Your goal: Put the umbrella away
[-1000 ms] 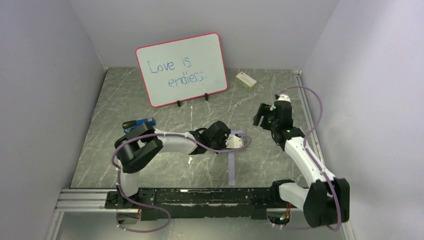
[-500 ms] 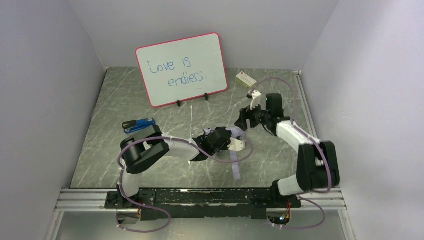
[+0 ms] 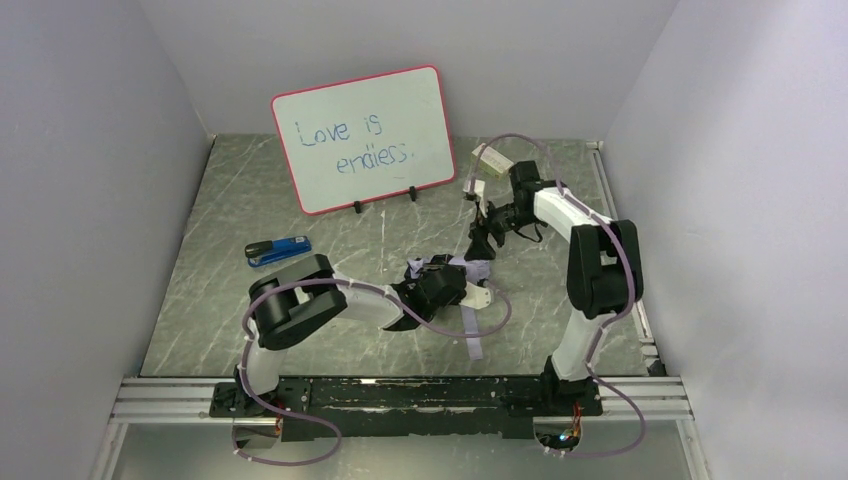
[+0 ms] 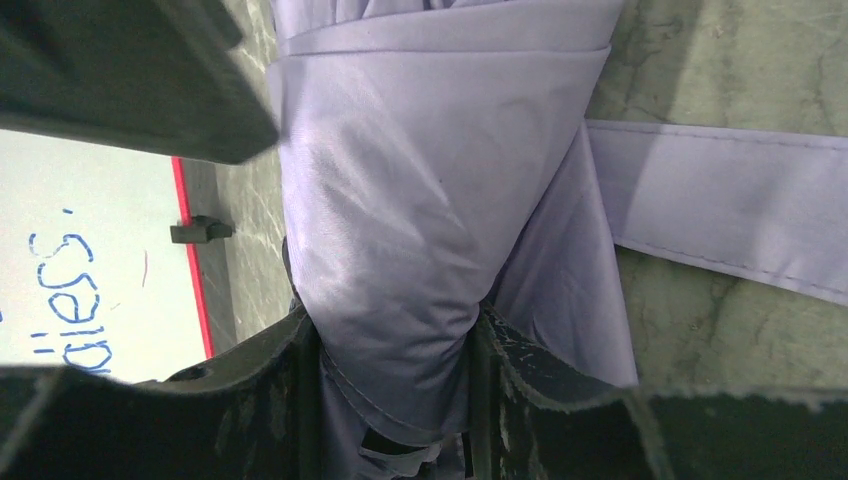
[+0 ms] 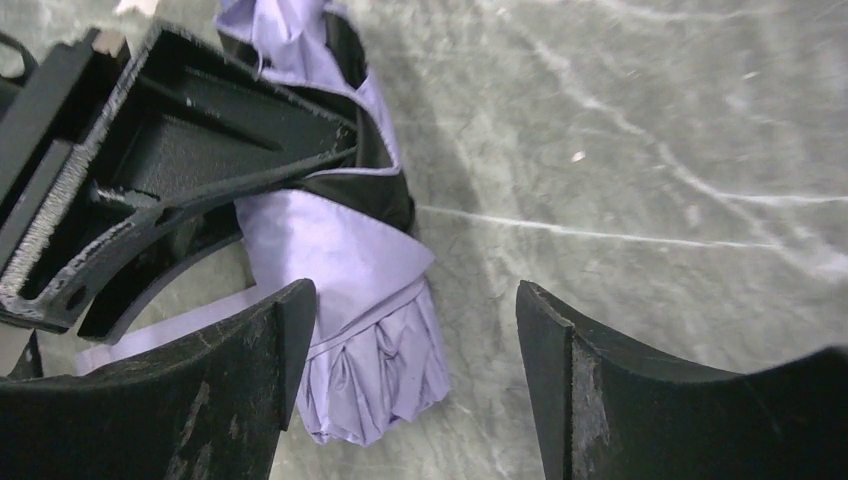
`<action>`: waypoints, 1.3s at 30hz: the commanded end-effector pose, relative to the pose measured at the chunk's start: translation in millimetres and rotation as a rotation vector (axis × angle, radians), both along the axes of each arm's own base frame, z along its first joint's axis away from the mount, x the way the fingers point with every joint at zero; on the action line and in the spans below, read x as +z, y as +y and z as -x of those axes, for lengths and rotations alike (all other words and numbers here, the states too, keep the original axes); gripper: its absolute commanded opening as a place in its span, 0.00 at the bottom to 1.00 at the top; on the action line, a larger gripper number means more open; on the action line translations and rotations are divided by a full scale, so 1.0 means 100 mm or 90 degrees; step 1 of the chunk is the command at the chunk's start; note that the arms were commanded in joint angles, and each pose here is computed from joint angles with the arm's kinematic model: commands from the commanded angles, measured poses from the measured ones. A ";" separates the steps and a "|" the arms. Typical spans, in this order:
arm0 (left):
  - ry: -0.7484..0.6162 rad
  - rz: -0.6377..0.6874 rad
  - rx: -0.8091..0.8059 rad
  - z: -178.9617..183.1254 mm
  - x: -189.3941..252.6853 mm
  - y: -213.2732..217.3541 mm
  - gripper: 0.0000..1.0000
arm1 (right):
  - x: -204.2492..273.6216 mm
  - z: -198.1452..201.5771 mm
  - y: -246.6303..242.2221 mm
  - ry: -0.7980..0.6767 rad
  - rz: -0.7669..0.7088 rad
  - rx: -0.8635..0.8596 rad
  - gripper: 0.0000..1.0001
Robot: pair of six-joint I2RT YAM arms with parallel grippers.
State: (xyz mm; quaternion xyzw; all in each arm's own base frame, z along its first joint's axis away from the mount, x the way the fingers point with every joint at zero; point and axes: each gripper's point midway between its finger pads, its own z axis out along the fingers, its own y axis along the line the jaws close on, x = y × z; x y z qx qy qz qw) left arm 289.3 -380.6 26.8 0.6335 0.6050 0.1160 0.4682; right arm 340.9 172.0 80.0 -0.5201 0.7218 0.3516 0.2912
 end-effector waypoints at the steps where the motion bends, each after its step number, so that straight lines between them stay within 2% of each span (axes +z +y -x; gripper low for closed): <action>1: 0.087 -0.175 -0.006 0.24 -0.74 0.51 0.12 | -0.24 0.33 -0.05 0.074 0.061 0.072 0.76; 8: 0.080 -0.175 -0.004 0.24 -0.73 0.52 0.12 | -0.48 0.43 0.01 0.107 0.100 0.087 0.75; 13: 0.075 -0.160 0.000 0.24 -0.67 0.49 0.14 | -0.70 0.46 -0.07 0.113 0.162 0.088 0.67; 18: 0.066 -0.117 0.010 0.21 -0.49 0.42 0.21 | -0.83 0.41 -0.13 0.099 0.197 0.061 0.60; 20: 0.058 -0.100 0.019 0.19 -0.41 0.41 0.26 | -0.84 0.38 -0.14 0.087 0.205 0.051 0.53; 23: 0.040 -0.069 0.030 0.15 -0.22 0.37 0.39 | -0.83 0.35 -0.16 0.072 0.215 0.036 0.41; 24: 0.031 -0.055 0.035 0.13 -0.13 0.36 0.46 | -0.83 0.34 -0.16 0.066 0.218 0.032 0.40; 27: 0.013 -0.013 0.049 0.10 0.11 0.35 0.58 | -0.84 0.36 -0.16 0.054 0.222 0.021 0.38; 30: 0.016 0.038 0.055 0.13 0.37 0.34 0.74 | -0.87 0.36 -0.17 0.042 0.227 0.010 0.36; 39: 0.074 0.244 0.068 0.40 1.10 0.46 0.81 | -0.88 0.32 -0.25 -0.001 0.258 -0.024 0.31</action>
